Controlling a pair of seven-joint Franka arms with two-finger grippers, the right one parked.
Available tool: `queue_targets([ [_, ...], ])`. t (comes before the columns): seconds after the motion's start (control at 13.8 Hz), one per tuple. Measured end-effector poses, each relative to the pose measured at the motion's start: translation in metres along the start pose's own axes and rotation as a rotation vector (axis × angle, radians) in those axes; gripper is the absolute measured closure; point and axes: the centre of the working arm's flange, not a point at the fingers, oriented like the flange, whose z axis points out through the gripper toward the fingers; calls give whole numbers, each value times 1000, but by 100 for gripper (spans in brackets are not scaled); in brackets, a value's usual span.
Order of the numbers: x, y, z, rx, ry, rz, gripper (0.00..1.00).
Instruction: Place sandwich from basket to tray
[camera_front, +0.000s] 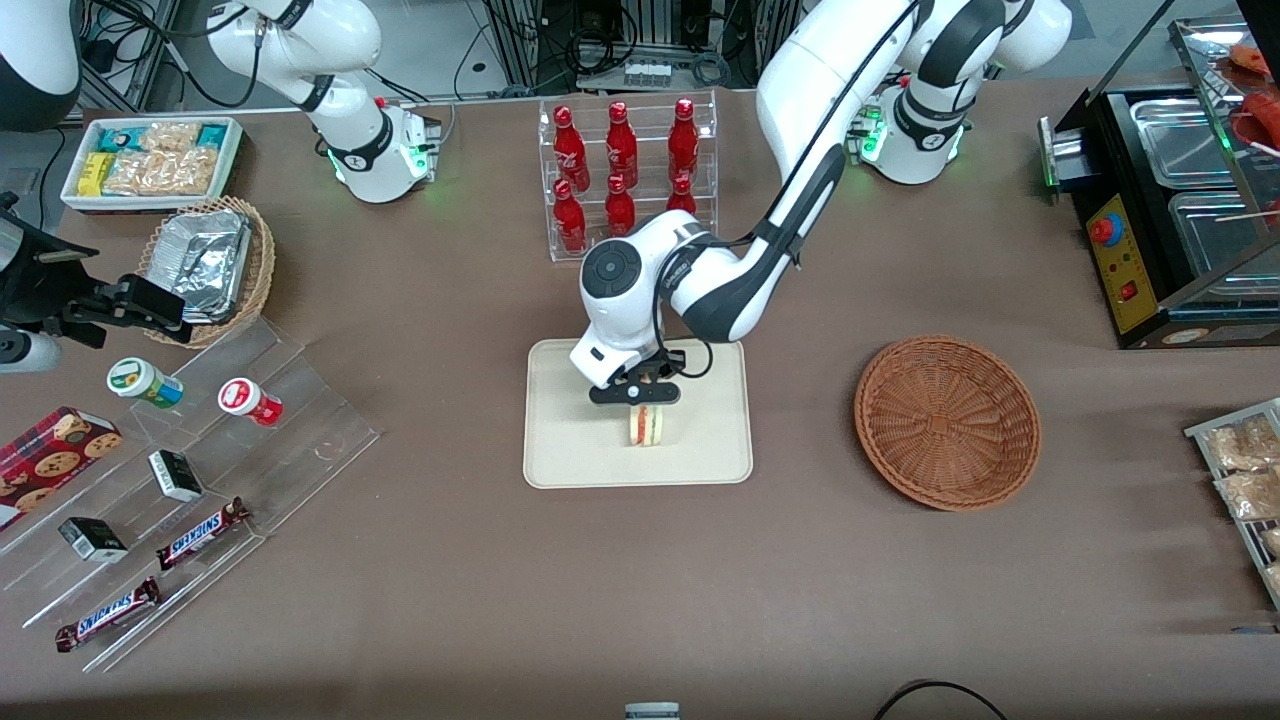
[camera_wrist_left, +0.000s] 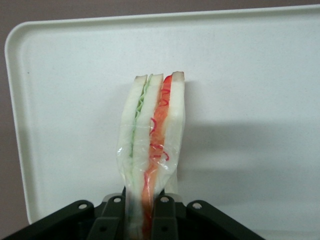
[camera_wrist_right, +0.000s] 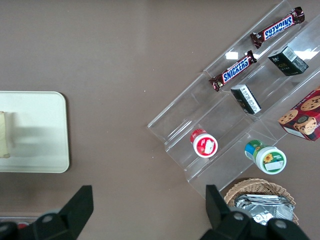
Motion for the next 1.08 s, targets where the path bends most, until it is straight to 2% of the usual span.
queue_targets([
  [0.22,1,0,6,2,-2,-3,84],
  [0.29,1,0,5,2,0,-3,77],
  [0.58,12,-2,-17,-15,29,-20,38],
  [0.72,25,-17,-58,-3,38,-58,17],
  [0.87,46,-60,-126,15,40,-126,0],
  [1.08,72,-162,-220,57,11,-255,1],
])
